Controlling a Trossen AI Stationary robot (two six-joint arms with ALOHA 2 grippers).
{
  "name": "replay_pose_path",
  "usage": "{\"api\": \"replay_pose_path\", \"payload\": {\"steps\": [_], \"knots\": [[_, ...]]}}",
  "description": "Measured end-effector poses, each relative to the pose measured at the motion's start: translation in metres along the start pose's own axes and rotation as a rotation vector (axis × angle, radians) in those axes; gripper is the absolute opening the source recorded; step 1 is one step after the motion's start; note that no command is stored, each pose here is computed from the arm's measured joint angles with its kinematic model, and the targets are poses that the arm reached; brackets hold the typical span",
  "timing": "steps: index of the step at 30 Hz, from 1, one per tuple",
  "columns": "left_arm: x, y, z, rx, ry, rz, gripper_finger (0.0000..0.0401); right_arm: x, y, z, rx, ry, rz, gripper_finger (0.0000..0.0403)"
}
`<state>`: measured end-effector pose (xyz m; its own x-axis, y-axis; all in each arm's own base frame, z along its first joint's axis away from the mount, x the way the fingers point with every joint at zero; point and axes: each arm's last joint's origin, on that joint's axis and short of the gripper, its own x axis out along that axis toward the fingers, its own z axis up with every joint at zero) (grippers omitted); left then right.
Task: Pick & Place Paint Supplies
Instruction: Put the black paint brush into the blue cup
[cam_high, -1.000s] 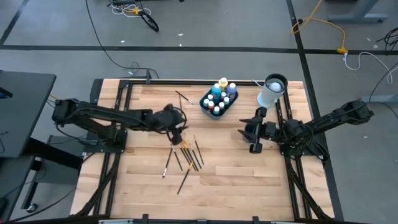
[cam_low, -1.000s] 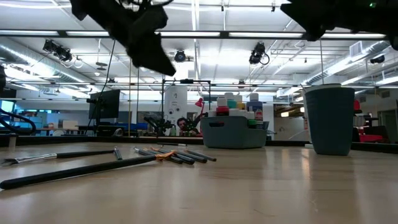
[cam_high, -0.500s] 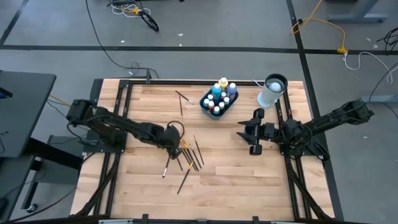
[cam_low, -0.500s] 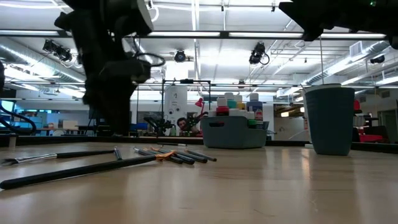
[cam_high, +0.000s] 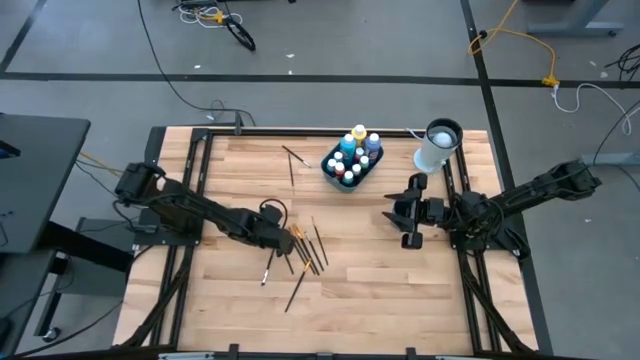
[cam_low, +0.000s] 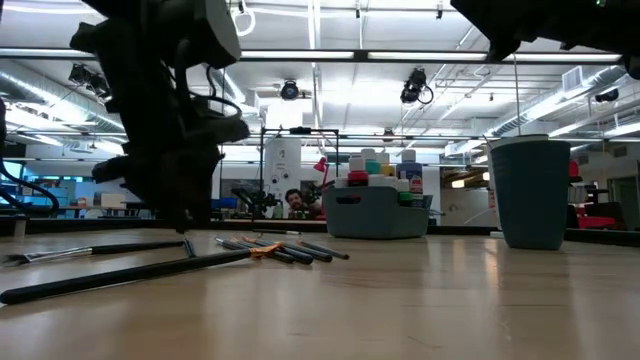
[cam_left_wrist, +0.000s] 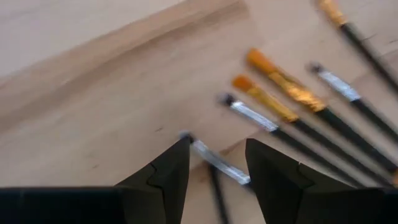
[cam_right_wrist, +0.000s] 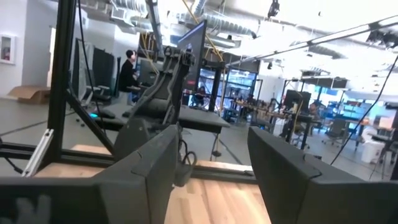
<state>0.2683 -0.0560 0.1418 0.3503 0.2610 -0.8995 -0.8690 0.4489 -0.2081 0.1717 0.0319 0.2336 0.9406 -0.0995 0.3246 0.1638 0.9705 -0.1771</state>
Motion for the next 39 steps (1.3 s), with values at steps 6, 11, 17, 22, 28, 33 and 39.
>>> {"api": "replay_pose_path", "payload": {"steps": [6,11,17,22,28,33,39], "knots": [[0.014,-0.001,-0.005,-0.012,0.007,0.040,0.0164,0.000,0.000,0.001,-0.017,-0.008,-0.001,0.0199],[0.015,0.000,-0.005,-0.015,-0.020,0.052,0.0145,0.000,0.000,0.001,-0.016,-0.016,0.012,0.0199],[0.016,0.001,-0.004,-0.006,-0.052,0.064,0.0058,0.000,0.000,0.002,-0.015,-0.023,0.021,0.0199],[0.016,-0.002,0.002,-0.008,-0.194,0.058,0.0011,0.000,0.000,0.002,-0.015,-0.023,0.021,0.0199],[0.010,-0.013,0.011,0.060,-0.322,-0.026,0.0005,0.000,0.000,0.002,-0.015,-0.023,0.021,0.0199],[-0.018,-0.022,0.026,0.116,-0.494,-0.117,0.0004,0.000,0.000,0.002,-0.001,-0.022,0.022,0.0199],[-0.073,-0.043,0.052,0.277,-0.743,-0.386,0.0003,0.005,0.002,-0.002,0.065,0.003,0.023,0.0199]]}}
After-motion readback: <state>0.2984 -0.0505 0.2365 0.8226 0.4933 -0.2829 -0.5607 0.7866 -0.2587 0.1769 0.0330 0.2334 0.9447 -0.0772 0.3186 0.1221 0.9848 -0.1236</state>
